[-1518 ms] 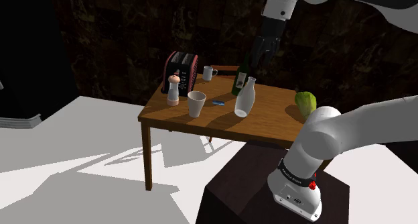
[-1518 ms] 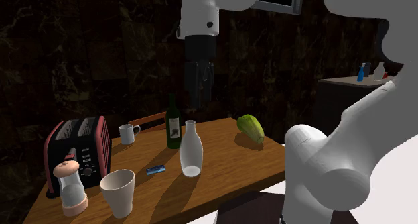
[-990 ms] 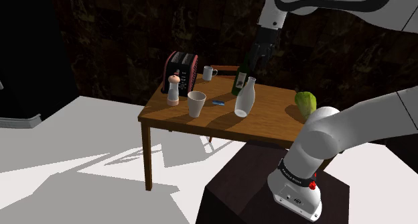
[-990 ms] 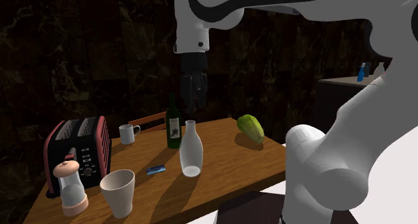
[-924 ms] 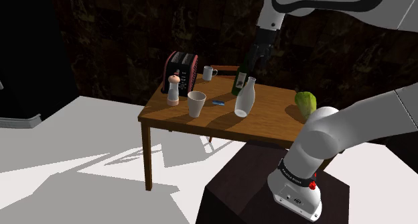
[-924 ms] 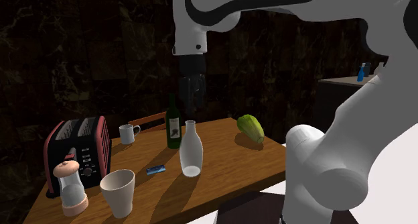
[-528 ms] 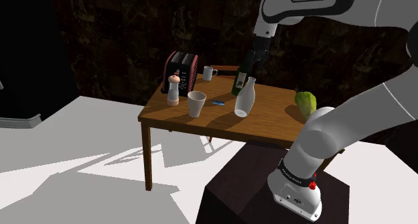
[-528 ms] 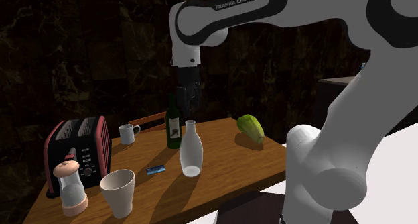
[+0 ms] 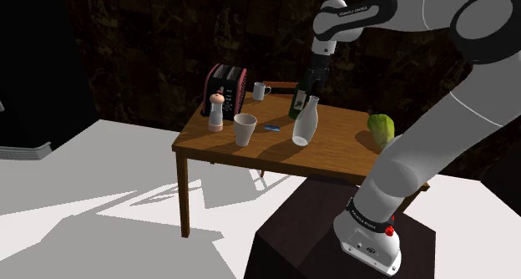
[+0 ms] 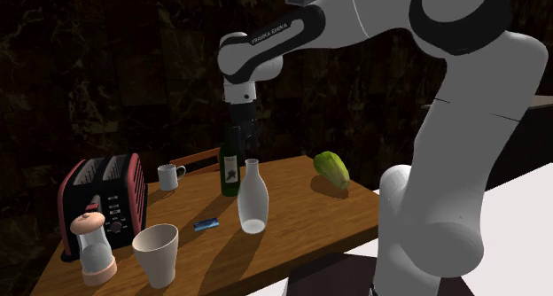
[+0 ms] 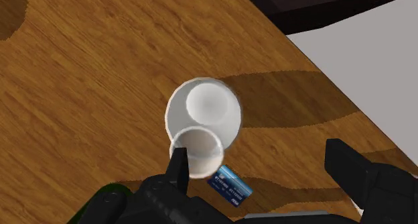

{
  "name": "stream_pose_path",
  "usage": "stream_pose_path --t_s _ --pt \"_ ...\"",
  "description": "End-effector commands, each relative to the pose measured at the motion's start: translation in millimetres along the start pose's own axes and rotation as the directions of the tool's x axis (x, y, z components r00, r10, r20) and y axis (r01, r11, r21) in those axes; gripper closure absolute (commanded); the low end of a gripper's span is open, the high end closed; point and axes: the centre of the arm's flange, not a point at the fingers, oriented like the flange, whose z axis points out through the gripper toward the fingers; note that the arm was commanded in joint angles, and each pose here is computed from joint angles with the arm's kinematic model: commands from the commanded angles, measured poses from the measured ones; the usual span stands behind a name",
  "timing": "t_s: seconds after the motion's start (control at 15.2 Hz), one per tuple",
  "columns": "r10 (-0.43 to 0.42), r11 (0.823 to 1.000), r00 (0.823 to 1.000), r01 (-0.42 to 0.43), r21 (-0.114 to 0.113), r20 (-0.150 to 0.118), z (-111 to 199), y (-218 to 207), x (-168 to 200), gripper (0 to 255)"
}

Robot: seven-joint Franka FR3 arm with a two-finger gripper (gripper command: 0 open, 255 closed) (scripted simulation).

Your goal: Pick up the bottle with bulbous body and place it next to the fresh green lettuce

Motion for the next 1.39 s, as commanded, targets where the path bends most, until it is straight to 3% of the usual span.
stream_pose_path --t_s 0.0,0.13,0.66,1.19,1.25,1.32 --pt "0.000 1.000 1.000 0.000 -0.006 0.007 12.1 19.7 15.3 0" --pt "0.001 1.000 1.000 -0.001 -0.011 0.013 22.2 38.5 29.2 0" --pt "0.001 1.000 1.000 -0.001 -0.011 0.013 62.2 38.9 28.6 0" --pt "0.001 1.000 1.000 -0.001 -0.011 0.013 62.2 38.9 28.6 0" --pt "0.001 1.000 1.000 -0.001 -0.011 0.013 62.2 38.9 28.6 255" --pt "0.001 1.000 1.000 -0.001 -0.011 0.013 62.2 38.9 28.6 255"
